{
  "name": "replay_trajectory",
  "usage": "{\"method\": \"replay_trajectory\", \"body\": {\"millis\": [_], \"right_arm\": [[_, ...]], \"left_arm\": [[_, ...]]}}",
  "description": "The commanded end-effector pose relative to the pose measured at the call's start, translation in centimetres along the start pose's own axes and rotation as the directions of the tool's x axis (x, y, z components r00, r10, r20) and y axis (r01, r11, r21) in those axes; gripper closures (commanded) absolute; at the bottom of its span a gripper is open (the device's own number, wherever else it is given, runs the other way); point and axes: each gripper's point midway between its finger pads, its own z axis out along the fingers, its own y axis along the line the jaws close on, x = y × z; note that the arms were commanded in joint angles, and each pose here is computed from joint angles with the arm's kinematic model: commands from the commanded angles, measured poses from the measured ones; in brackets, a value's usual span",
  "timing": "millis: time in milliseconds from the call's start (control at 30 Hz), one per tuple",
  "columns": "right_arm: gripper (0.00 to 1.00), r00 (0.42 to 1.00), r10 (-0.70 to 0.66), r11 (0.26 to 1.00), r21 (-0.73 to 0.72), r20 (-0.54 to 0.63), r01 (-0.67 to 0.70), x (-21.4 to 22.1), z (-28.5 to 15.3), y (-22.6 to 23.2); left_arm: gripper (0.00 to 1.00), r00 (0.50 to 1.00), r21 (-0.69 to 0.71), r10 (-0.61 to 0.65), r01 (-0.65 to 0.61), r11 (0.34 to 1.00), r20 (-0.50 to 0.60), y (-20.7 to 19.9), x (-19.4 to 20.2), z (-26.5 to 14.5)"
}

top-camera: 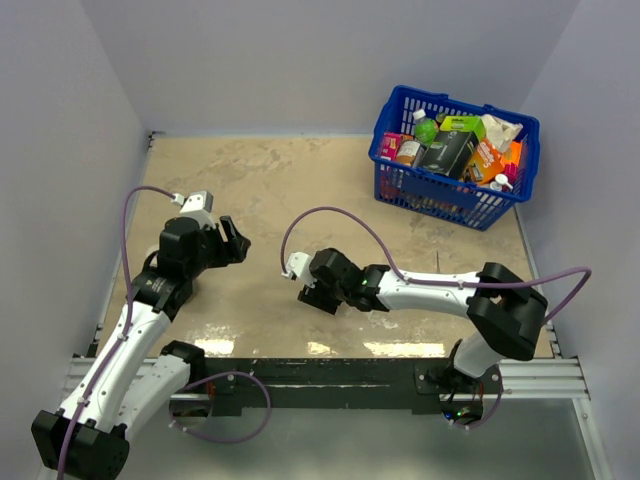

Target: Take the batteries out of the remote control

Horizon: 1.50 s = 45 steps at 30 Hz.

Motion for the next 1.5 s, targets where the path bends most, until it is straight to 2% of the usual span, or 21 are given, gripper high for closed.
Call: {"method": "replay_trajectory", "body": {"millis": [0, 367, 733, 967, 1467], "right_arm": [[0.26, 1.000, -0.019, 1.000, 0.001, 0.005, 0.019, -0.6, 0.2, -0.1], [0.27, 1.000, -0.022, 1.000, -0.003, -0.008, 0.022, -0.5, 0.5, 0.0], [0.26, 0.999, -0.006, 0.999, -0.031, 0.051, 0.007, -3.0, -1.1, -0.1], [0.26, 1.000, -0.018, 0.998, -0.062, 0.008, 0.018, -1.4, -0.3, 0.7], [0.27, 0.999, -0.025, 1.000, -0.018, -0.035, 0.024, -0.3, 0.8, 0.3]], "left_arm": [[0.31, 0.999, 0.009, -0.001, 0.001, 1.000, 0.044, -0.4, -1.4, -0.2], [0.31, 0.999, 0.006, -0.001, 0.001, 1.000, 0.041, -0.4, -1.3, -0.2], [0.31, 0.999, 0.006, -0.003, 0.003, 1.000, 0.045, -0.4, -1.4, -0.2], [0.31, 0.999, 0.006, -0.002, 0.002, 1.000, 0.045, -0.4, -1.4, -0.3], [0.31, 0.999, 0.004, -0.002, 0.002, 1.000, 0.046, -0.4, -1.4, -0.2]]}}
